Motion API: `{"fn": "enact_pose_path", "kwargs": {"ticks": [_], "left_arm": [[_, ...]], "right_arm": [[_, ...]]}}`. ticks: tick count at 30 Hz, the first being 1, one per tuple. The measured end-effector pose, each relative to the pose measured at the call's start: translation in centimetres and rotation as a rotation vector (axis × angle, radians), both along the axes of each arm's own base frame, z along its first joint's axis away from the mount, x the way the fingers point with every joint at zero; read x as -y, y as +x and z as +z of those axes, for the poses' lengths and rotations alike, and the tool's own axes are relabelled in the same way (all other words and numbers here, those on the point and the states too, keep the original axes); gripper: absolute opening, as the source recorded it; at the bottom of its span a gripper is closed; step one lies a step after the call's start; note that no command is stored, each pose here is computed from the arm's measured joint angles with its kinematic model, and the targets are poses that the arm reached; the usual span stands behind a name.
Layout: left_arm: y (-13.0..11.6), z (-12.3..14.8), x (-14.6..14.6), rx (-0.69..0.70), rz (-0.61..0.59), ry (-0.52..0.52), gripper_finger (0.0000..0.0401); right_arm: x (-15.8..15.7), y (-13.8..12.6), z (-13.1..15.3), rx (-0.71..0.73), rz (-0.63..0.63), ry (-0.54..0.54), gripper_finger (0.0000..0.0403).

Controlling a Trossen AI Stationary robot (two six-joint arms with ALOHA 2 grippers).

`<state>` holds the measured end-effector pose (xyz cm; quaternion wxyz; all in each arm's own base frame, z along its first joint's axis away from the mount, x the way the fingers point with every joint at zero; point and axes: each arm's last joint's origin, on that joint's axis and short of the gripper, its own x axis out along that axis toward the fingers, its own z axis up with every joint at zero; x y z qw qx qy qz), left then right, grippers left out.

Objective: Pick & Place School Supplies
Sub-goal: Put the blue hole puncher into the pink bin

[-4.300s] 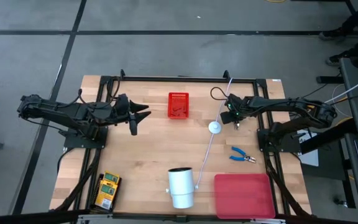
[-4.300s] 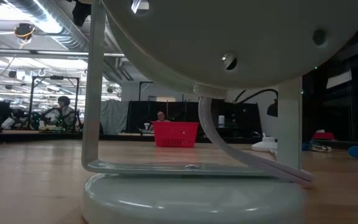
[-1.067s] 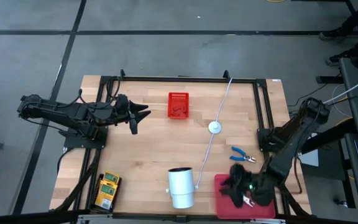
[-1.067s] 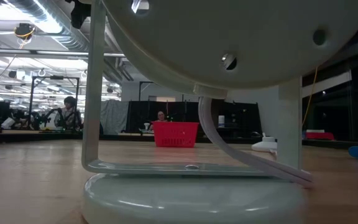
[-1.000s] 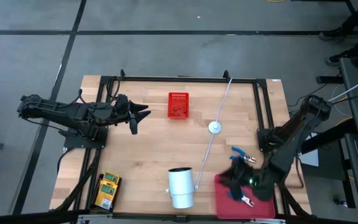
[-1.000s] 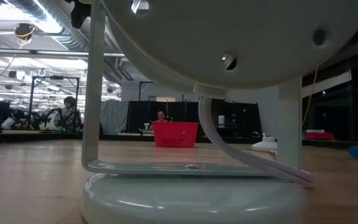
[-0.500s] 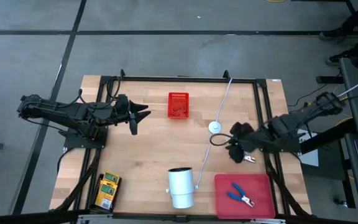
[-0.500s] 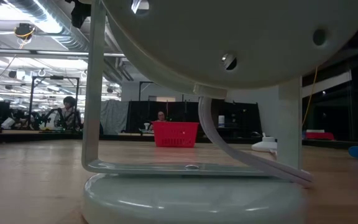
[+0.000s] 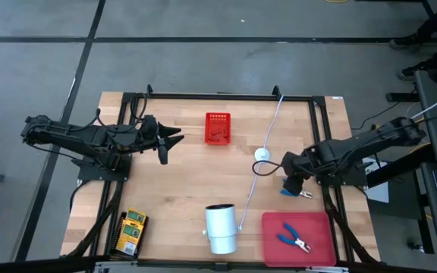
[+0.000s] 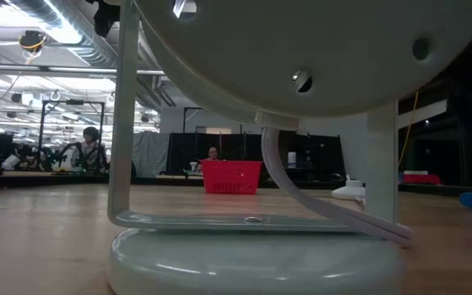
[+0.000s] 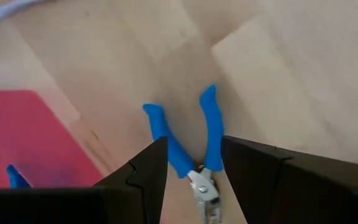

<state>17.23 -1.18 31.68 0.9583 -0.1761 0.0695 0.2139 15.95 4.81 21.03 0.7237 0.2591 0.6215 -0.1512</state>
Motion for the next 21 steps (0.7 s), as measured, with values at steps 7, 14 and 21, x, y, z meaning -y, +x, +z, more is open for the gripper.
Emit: {"fn": "enact_pose_path", "kwargs": {"ticks": [7, 14, 21], "left_arm": [[0.0, 0.0, 0.0, 0.004, 0.001, -0.008, 0.0143], [0.0, 0.0, 0.0, 0.021, 0.006, -0.039, 0.0143], [0.0, 0.2, 0.0, 0.041, 0.017, -0.047, 0.0143]], "right_arm": [[0.3, -0.8, -3.0, -0.03, 0.005, -0.001, 0.0153], [0.5, -2.1, -6.2, -0.071, -0.017, 0.022, 0.0153], [0.6, -2.3, -7.2, -0.05, -0.019, 0.025, 0.0153]]}}
